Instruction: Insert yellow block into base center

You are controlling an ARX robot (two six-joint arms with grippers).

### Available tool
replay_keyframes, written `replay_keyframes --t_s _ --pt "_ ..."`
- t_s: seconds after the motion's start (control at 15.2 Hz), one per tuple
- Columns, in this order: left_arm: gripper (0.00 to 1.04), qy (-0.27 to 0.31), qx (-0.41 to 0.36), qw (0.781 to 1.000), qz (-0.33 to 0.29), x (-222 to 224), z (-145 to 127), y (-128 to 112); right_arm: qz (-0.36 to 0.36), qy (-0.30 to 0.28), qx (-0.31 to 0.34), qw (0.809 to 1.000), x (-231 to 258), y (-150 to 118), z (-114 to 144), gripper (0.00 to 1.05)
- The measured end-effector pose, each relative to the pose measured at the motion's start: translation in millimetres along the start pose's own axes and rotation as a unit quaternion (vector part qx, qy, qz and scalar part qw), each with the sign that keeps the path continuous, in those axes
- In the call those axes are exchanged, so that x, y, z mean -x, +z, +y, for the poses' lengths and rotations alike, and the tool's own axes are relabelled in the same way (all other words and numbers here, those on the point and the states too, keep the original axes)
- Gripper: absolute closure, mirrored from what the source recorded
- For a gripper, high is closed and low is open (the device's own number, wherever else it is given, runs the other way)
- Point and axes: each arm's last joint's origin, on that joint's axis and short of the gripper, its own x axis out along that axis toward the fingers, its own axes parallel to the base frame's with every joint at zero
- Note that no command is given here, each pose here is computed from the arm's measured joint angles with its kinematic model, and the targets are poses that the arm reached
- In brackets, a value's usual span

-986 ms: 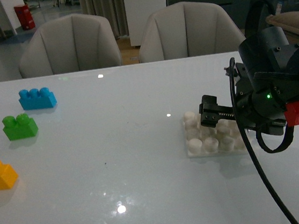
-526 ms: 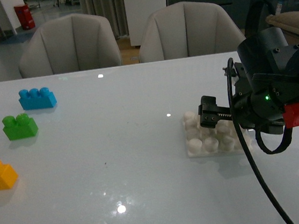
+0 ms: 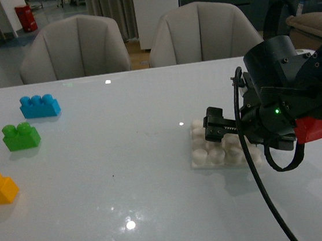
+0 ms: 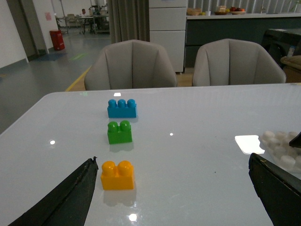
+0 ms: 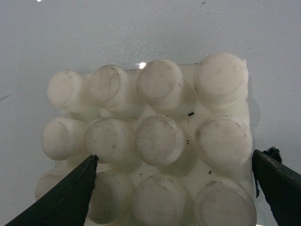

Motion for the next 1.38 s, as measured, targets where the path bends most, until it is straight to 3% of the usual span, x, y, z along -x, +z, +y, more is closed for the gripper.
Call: replay_keyframes --t_s 0.66,1.38 --pt "0.07 0.000 0.000 1.000 0.000 0.0 0.0 0.0 0.024 0.049 0.049 0.997 -3.7 -19.5 58.3 0.06" --pt "0.07 0.000 0.000 1.000 0.000 0.0 0.0 0.0 0.027 0.077 0.054 0.995 -2.4 -24.5 64.7 0.06"
